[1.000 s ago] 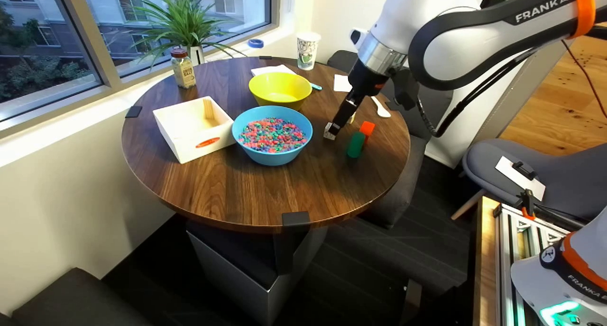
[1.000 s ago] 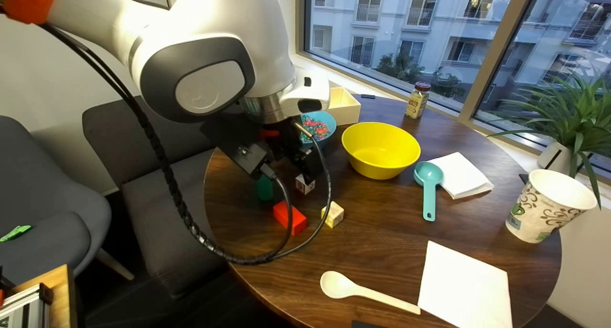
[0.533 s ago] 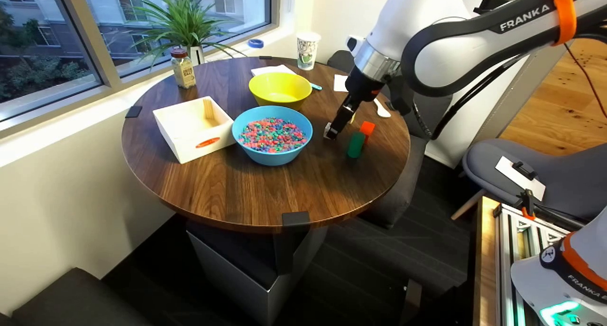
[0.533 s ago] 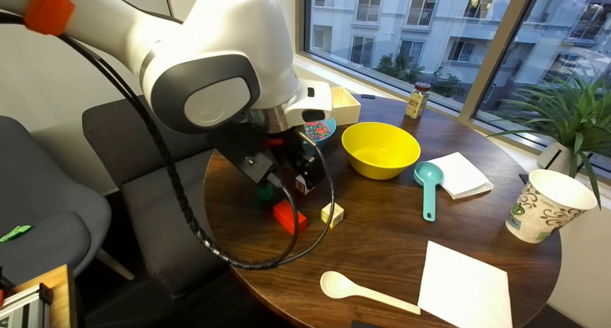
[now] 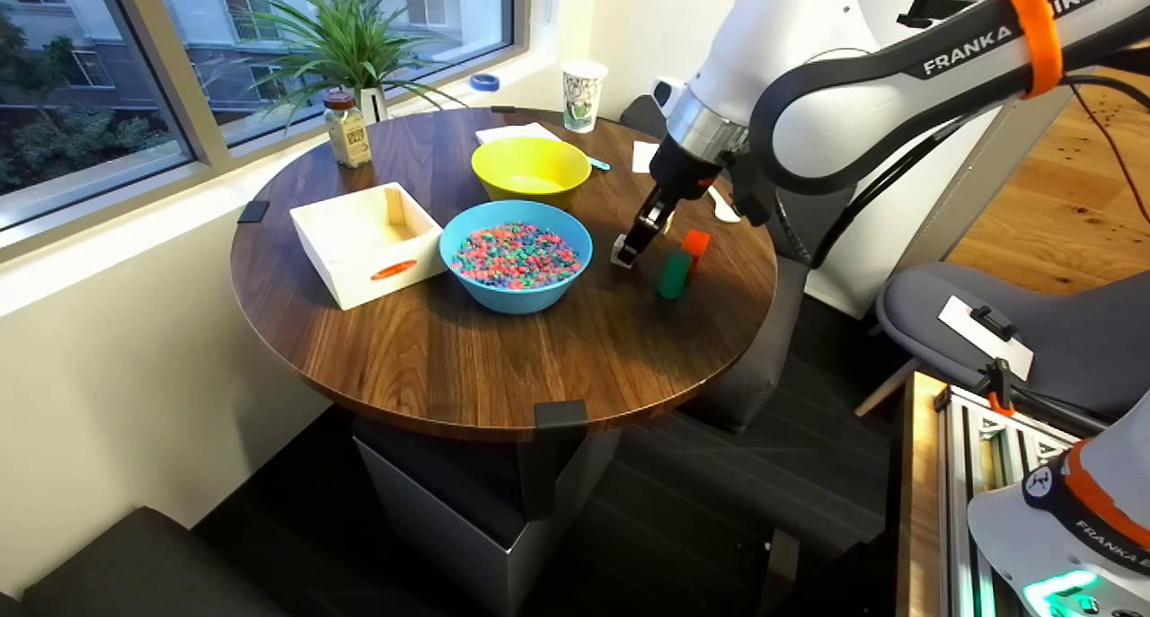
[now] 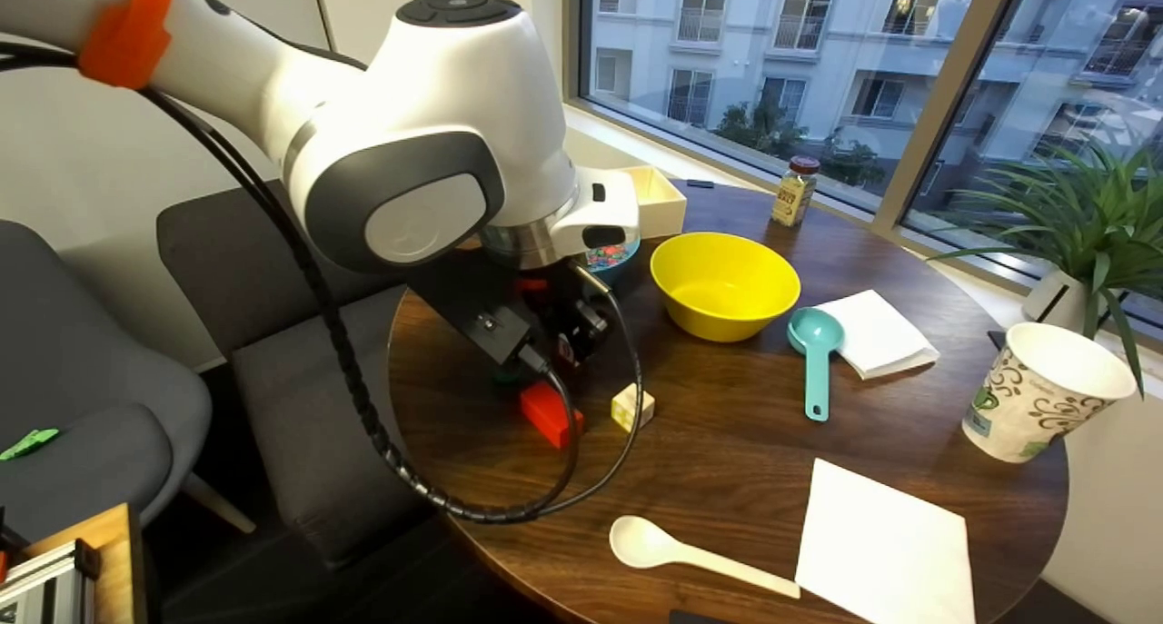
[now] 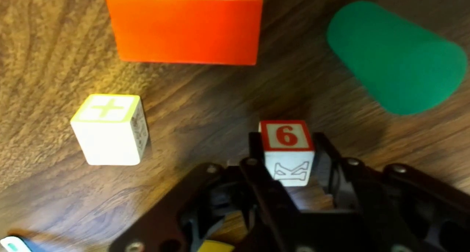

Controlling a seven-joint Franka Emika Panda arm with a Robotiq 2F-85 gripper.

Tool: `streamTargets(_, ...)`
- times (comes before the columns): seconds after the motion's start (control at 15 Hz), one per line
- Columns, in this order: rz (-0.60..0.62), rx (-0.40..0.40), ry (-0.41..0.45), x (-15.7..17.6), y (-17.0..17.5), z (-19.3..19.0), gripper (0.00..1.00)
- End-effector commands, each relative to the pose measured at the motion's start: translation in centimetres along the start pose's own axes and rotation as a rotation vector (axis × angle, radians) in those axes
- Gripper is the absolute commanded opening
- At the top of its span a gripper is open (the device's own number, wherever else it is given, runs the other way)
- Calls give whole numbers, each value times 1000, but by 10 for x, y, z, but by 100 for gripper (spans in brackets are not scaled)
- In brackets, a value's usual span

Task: Lift the dices from the table and put them on the orange plush block

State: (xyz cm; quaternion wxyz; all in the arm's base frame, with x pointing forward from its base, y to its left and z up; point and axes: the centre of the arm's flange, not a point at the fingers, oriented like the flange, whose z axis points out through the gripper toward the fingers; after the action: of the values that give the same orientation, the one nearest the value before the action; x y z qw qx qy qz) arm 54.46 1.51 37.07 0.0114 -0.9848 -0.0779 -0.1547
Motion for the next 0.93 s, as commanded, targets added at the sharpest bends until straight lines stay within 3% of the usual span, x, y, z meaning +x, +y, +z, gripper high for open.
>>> streamTargets(0.0,-5,12,15,-7,5,7,9)
streamTargets(0.87,-80,-21,43,-31,-8,-68,9)
